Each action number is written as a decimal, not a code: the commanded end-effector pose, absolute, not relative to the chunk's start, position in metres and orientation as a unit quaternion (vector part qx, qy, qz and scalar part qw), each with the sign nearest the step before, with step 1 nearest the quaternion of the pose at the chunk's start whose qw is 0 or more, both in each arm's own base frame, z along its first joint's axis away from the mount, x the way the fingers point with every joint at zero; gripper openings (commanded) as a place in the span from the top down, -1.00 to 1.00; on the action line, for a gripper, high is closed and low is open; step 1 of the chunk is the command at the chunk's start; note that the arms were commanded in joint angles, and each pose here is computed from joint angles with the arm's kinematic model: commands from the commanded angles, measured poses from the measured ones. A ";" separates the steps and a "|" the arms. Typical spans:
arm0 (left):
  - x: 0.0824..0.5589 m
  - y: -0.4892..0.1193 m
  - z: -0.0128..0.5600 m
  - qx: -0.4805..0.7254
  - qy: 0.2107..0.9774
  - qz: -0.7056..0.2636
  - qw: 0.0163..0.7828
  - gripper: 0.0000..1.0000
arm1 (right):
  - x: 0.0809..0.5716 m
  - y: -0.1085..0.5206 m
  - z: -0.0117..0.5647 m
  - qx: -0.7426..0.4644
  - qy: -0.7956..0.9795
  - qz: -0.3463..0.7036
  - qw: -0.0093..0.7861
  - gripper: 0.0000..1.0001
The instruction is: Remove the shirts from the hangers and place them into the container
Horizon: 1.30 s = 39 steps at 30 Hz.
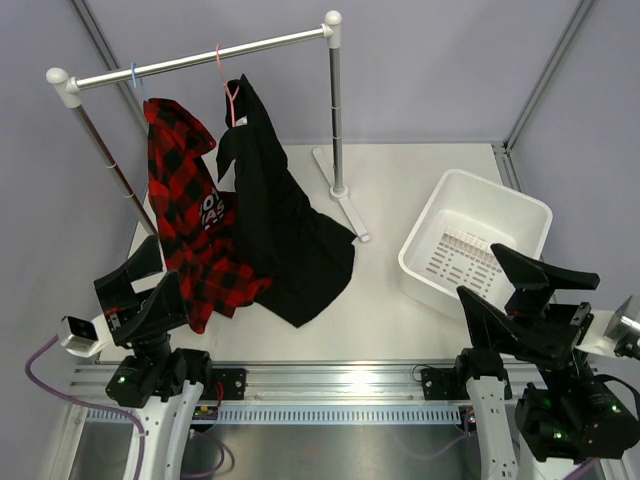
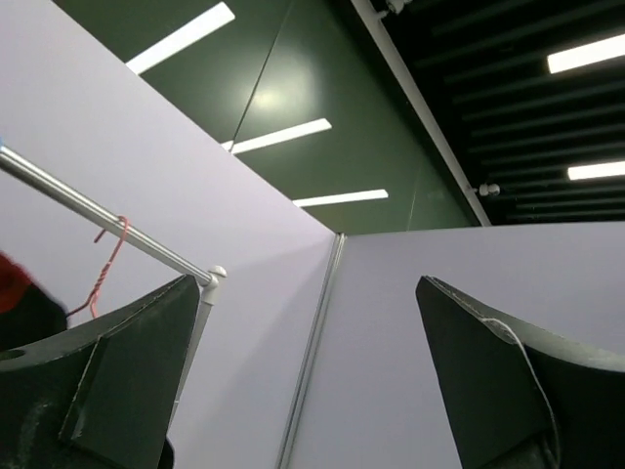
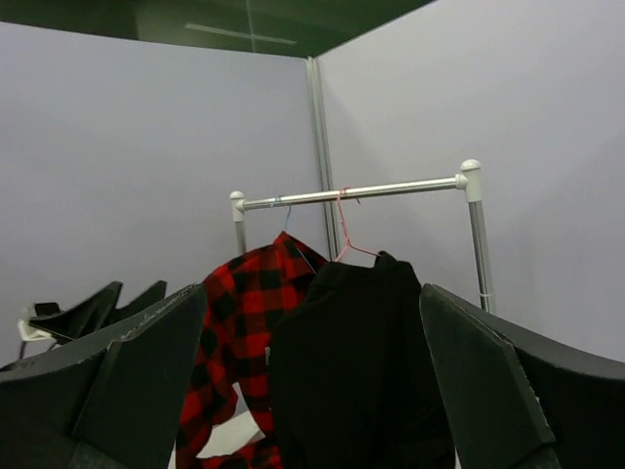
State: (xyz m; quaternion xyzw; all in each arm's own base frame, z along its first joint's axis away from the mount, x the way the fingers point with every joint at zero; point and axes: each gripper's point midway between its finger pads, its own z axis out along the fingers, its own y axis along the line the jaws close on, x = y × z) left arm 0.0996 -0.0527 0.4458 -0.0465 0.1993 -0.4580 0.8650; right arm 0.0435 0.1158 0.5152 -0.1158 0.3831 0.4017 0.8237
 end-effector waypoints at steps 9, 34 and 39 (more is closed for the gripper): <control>0.127 -0.037 0.430 -0.239 0.453 -0.426 0.746 -0.97 | 0.132 0.155 0.471 -0.174 0.564 0.513 0.624 -0.99; 0.062 -0.037 0.427 -0.113 0.538 -0.288 0.784 -0.97 | 0.181 0.145 0.476 -0.136 0.636 0.473 0.594 -0.99; 0.085 -0.050 0.425 -0.080 0.618 -0.277 0.732 -0.97 | 0.190 0.148 0.473 -0.153 0.640 0.479 0.581 -0.99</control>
